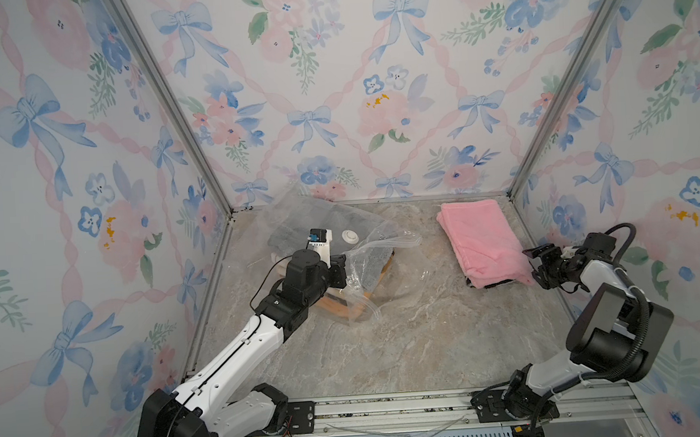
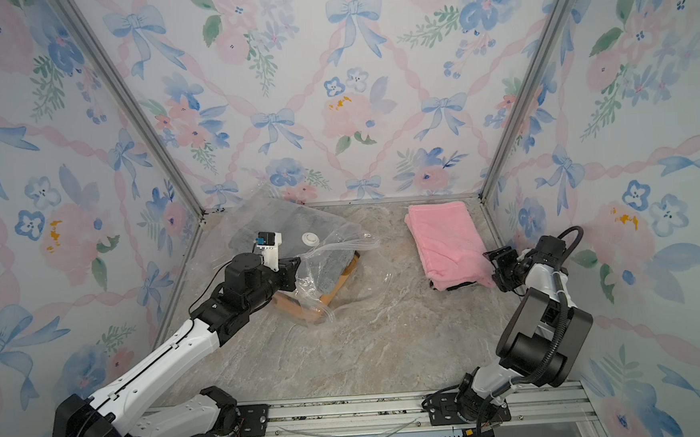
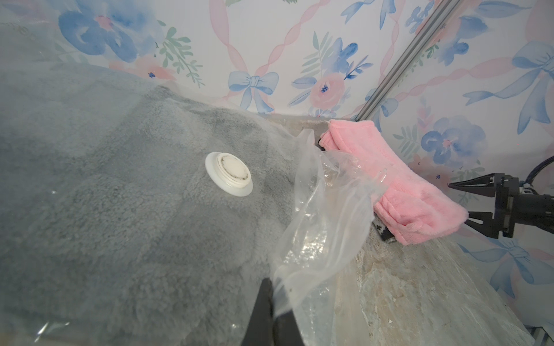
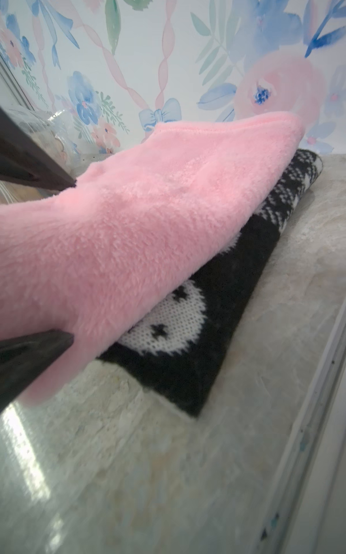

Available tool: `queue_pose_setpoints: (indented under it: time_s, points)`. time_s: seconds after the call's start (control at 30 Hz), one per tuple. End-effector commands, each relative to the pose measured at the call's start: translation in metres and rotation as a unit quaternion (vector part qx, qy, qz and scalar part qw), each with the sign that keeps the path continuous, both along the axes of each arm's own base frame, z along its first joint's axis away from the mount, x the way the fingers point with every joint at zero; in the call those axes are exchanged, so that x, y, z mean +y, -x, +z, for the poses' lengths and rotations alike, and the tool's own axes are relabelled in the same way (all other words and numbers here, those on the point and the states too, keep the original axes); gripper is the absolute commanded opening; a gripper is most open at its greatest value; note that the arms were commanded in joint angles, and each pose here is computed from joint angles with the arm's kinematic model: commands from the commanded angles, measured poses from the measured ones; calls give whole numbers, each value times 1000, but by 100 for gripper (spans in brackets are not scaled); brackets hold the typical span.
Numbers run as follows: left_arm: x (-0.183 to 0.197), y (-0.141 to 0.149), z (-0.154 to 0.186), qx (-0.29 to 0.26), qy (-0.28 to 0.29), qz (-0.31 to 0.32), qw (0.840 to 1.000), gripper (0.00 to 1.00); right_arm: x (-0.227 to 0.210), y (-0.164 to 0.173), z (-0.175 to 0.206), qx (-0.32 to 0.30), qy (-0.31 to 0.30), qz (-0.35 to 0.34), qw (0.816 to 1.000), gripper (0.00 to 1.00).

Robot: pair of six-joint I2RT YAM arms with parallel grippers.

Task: Take the blanket out of the vacuum bag
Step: Place the blanket at the corner of the board.

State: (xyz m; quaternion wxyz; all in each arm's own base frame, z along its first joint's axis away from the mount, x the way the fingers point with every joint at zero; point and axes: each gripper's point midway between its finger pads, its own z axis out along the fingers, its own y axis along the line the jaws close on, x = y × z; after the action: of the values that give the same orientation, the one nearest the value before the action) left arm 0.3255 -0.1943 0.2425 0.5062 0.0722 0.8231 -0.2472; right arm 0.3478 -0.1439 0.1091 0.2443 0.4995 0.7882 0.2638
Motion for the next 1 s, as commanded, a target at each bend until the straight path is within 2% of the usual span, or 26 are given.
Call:
queue_pose_setpoints:
  time_s: [0.0,0.2,0.4,0.53,0.77,0.8,0.87,0.97]
  points:
    - [-2,2,-11,14,4,-8,1000,0,1,27,-6,47,38,-2,998,75]
    - [-7,2,-12,18,15,-17,1000,0,15,18,-17,26,-1,11,1000,75]
    - [-6,4,-10,15,20,-13,1000,0,24,18,-28,37,-13,6,999,74]
    - [-6,5,-11,19,21,-13,1000,0,33,18,-39,38,-44,7,998,73]
    - [-8,8,-8,15,27,-14,999,0,27,30,-51,60,-25,1,998,73]
    - [-8,8,-7,14,29,-14,999,0,25,28,-53,60,-25,0,998,71]
    - [-9,8,-7,15,30,-15,999,0,21,22,-54,55,-24,0,998,55]
    - [-11,8,-6,16,30,-17,999,0,18,14,-45,47,-20,2,999,43]
